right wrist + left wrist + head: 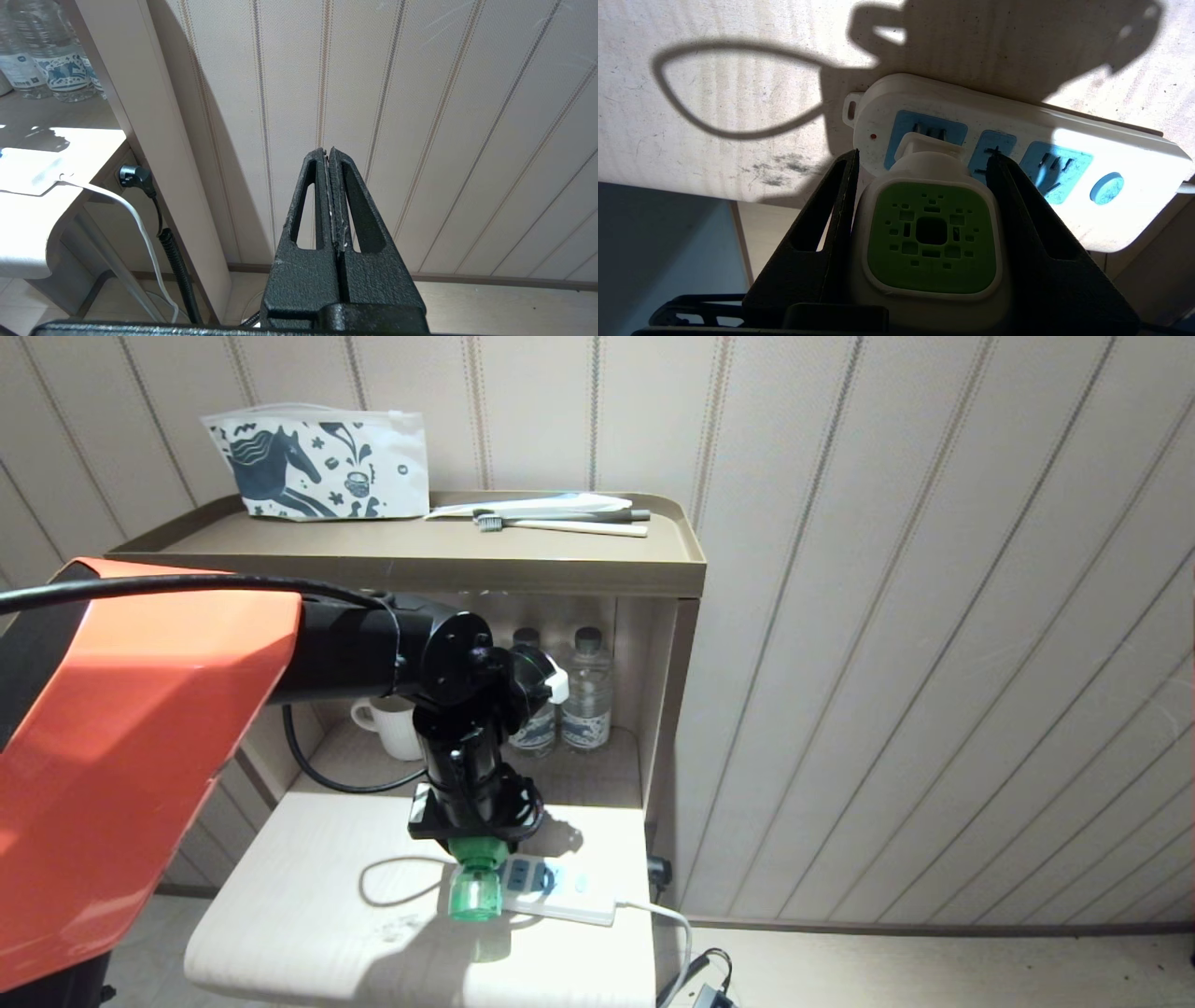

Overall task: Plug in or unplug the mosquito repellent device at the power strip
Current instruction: Insert the plug into the socket

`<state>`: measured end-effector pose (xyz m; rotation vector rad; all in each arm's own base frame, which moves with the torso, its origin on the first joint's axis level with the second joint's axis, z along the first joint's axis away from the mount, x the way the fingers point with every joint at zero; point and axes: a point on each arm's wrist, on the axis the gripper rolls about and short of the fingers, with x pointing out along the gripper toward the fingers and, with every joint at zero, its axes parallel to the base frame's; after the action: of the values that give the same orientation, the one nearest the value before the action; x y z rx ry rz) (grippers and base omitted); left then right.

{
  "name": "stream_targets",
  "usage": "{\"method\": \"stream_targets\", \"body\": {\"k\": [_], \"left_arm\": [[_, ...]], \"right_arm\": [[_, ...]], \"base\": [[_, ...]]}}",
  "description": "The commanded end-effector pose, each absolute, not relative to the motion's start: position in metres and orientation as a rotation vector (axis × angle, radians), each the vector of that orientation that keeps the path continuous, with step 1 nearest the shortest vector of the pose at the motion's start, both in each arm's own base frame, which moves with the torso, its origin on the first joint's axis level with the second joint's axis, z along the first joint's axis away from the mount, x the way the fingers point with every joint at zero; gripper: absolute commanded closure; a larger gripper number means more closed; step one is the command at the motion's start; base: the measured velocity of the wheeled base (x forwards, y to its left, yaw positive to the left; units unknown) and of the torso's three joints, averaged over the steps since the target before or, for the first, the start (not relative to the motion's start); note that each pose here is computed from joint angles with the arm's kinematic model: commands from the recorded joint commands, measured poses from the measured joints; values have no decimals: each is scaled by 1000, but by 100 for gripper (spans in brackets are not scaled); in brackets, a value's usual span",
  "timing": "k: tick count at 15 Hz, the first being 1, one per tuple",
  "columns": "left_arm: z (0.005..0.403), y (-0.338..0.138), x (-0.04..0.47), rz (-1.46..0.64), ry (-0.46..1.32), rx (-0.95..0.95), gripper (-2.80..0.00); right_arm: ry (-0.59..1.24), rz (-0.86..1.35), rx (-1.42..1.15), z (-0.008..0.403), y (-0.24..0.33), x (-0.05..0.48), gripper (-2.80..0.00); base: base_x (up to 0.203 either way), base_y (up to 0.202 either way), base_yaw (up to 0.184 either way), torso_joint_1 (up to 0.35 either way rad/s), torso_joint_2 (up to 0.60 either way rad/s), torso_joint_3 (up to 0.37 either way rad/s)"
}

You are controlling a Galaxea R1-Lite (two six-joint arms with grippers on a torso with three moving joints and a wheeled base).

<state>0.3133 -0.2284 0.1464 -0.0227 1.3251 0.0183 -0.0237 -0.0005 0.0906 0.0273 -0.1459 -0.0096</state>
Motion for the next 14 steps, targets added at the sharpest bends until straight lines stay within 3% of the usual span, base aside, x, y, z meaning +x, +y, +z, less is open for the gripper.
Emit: {"method": "stream_targets", "body": {"k": [1,14], "left_arm": [[144,-228,313,28,1335,-18,0],[124,-235,322,29,1352,6,0]], "right_arm": [[-146,-9,27,91,0,-24,0],[-147,-9,27,91,0,-24,0]], "base": [[0,0,0,0,0,0],[0,0,0,0,0,0]]}}
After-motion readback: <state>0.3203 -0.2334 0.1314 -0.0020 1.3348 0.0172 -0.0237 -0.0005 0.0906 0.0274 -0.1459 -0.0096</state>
